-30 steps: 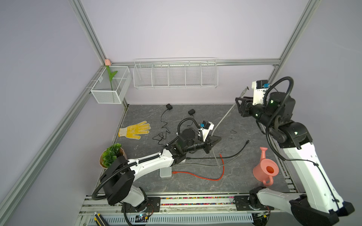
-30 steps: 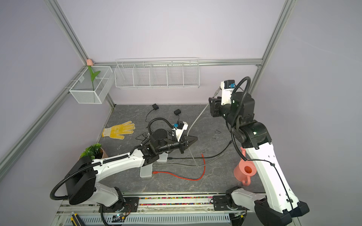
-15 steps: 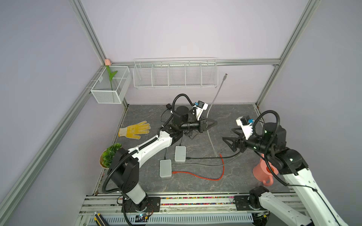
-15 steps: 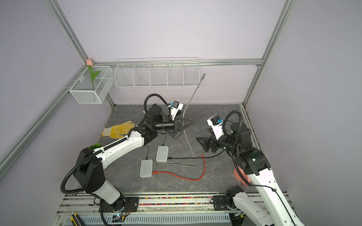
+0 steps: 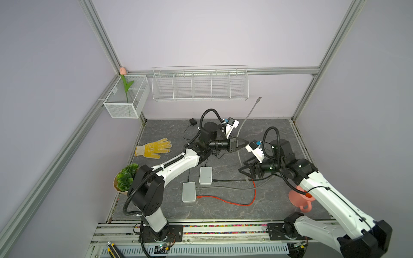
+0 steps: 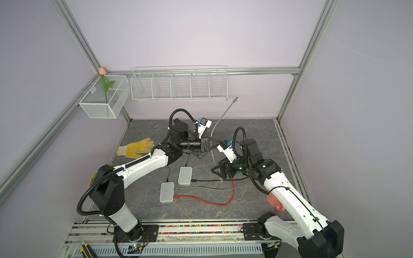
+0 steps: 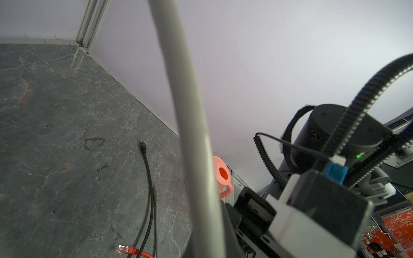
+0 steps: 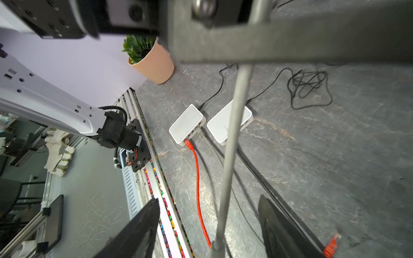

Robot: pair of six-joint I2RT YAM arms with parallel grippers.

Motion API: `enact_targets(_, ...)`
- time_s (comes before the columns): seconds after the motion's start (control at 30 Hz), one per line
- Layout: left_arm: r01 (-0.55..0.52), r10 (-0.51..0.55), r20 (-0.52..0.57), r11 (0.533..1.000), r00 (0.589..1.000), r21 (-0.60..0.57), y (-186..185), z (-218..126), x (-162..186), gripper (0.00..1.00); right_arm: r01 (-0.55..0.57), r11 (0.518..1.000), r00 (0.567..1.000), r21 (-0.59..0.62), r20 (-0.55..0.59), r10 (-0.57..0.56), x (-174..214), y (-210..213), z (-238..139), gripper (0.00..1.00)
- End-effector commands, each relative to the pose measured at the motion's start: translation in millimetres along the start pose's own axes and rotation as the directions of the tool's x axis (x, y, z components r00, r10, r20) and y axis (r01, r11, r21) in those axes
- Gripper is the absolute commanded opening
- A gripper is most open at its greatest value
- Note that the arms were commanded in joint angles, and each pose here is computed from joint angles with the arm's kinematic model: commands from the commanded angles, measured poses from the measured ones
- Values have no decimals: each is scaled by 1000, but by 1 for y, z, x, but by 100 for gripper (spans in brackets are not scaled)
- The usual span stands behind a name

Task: Insert the plug into the switch port
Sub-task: 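Lower the grey cable toward the left gripper while the left gripper approaches it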

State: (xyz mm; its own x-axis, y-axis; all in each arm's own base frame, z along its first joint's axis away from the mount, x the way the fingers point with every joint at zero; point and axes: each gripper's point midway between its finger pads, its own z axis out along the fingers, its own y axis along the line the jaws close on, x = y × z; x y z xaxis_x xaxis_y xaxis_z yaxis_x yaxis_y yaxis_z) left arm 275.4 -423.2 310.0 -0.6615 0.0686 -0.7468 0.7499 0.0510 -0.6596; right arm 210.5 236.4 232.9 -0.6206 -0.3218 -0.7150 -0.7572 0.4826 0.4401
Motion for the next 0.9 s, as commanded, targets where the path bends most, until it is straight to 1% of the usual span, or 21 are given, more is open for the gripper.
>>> enact_targets(0.0,-44,43,35,999,998,13,-13,-1,-19,0,-7,1000,1000,-16,-5,7,5,3,8,64)
enact_targets(0.07,-42,42,39,999,998,-1,-12,-1,-20,0,-17,1000,1000,-13,-8,16,7,1,12,51)
enact_targets(0.1,-46,46,42,999,998,-7,-12,-2,-21,0,-19,1000,1000,-8,-11,19,7,-1,13,43)
enact_targets(0.13,-46,46,43,999,998,-13,-11,-3,-21,0,-24,1000,1000,1,-10,24,6,-3,13,27)
enact_targets(0.17,-48,49,46,999,998,-21,-11,-4,-21,0,-32,999,999,9,-6,32,5,-5,14,16)
enact_targets(0.2,-50,51,48,998,998,-29,-12,-4,-22,0,-37,999,999,16,4,37,3,-6,15,8)
enact_targets(0.23,-52,54,52,998,997,-36,-13,-6,-24,14,-41,999,999,16,20,40,0,-7,16,7)
enact_targets(0.27,-54,56,57,998,997,-44,-14,-7,-25,43,-42,999,998,7,42,42,-4,-6,16,7)
enact_targets(0.3,-54,58,64,997,996,-52,-15,-9,-27,57,-39,999,997,-10,65,40,-9,-3,16,7)
enact_targets(0.33,-61,66,74,996,995,-58,-19,-12,-30,65,-29,999,995,-36,98,33,-16,1,16,7)
enact_targets(0.37,-68,74,87,995,993,-66,-23,-17,-34,70,-15,998,992,-58,128,22,-23,4,14,7)
enact_targets(0.4,-77,84,99,995,991,-70,-28,-23,-38,91,-2,997,989,-72,147,13,-28,7,13,7)
enact_targets(0.43,-85,94,118,994,989,-73,-35,-31,-43,97,11,996,985,-84,173,4,-36,9,10,7)
enact_targets(0.57,-120,130,198,991,972,-61,-66,-69,-56,97,75,988,959,-136,280,-34,-67,17,-13,7)
enact_targets(0.63,-145,156,206,987,966,-70,-80,-82,-52,97,104,986,944,-134,325,-56,-81,18,-24,7)
enact_targets(0.7,-162,174,198,984,965,-77,-89,-93,-41,93,131,983,927,-128,368,-76,-93,20,-34,7)
enact_targets(0.8,-170,193,193,977,962,-128,-90,-111,-20,82,159,978,891,-132,446,-85,-110,24,-48,7)
enact_targets(0.87,-162,195,207,973,959,-165,-87,-121,-7,69,173,975,858,-142,507,-79,-120,26,-57,7)
